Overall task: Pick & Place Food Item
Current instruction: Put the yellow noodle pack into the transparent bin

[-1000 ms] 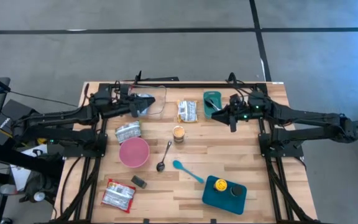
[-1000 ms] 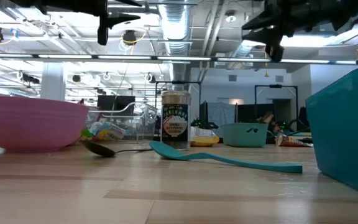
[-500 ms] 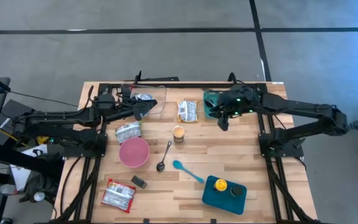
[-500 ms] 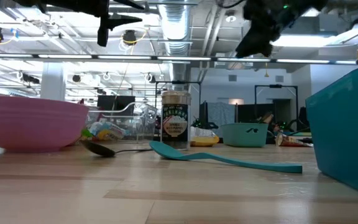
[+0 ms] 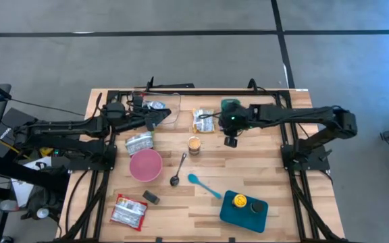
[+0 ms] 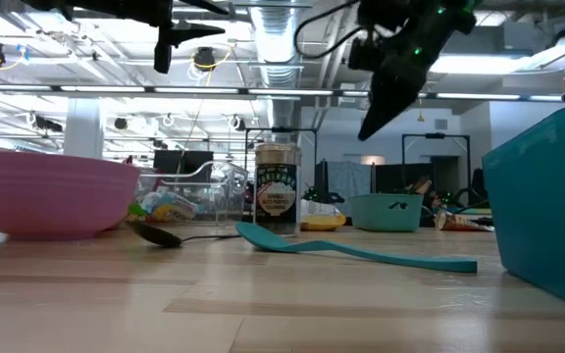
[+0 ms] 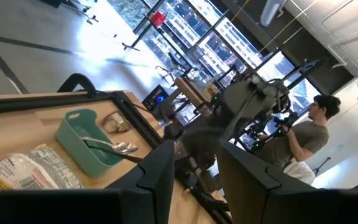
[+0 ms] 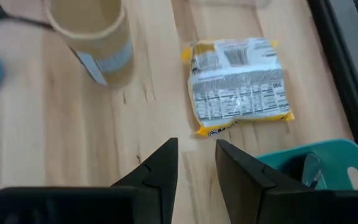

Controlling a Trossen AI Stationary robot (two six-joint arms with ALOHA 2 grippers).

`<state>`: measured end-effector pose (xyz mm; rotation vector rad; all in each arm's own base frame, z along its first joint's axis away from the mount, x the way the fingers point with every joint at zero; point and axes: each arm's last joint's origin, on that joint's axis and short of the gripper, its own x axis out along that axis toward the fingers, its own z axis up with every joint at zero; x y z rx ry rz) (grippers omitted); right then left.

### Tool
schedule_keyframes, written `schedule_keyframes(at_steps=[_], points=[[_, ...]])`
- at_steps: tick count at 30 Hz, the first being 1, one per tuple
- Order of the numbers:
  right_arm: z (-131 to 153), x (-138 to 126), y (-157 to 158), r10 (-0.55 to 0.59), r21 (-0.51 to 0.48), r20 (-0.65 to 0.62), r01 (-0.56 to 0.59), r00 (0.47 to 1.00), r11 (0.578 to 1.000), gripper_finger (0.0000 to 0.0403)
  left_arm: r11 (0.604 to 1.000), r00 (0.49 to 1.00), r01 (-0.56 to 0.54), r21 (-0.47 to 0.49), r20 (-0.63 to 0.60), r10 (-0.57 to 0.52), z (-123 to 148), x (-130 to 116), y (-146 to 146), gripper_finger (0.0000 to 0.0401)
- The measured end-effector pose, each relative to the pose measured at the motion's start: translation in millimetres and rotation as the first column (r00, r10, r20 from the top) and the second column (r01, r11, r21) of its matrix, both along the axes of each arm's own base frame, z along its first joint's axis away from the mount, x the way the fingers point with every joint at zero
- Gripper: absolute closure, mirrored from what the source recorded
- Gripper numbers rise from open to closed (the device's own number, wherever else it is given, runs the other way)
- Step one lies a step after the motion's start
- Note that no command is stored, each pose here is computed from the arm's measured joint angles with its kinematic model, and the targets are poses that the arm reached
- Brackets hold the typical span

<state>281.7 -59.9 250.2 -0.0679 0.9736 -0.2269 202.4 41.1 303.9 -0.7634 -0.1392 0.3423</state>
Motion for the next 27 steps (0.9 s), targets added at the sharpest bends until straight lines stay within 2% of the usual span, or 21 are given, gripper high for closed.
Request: schedule_keyframes(at_steps=[4,13,21,27], points=[[-16.2,14.1,1.4,0.012,-0.026,-0.029,-0.013,0.999,1.000,0.0301,1.000,1.000,0.000,0.004,-0.003,0.000,-0.1,0.0,0.0,0.0285],[-56.8,32.2,-5.2,-0.016,0.004,-0.128,0.017,0.992,1.000,0.0301,1.000,1.000,0.000,0.005,-0.004,0.000,-0.3,0.0,0.0,0.0284],[-68.8,37.7,-11.0,-0.082,0.042,-0.125,0.088,0.989,0.995,0.0301,1.000,1.000,0.000,0.007,-0.005,0.000,-0.2,0.0,0.0,0.0284],[-68.6,38.2,-18.6,-0.185,0.088,-0.087,0.192,0.979,0.977,0.0301,1.000,1.000,-0.001,0.007,-0.005,0.001,-0.3,0.0,0.2,0.0284]])
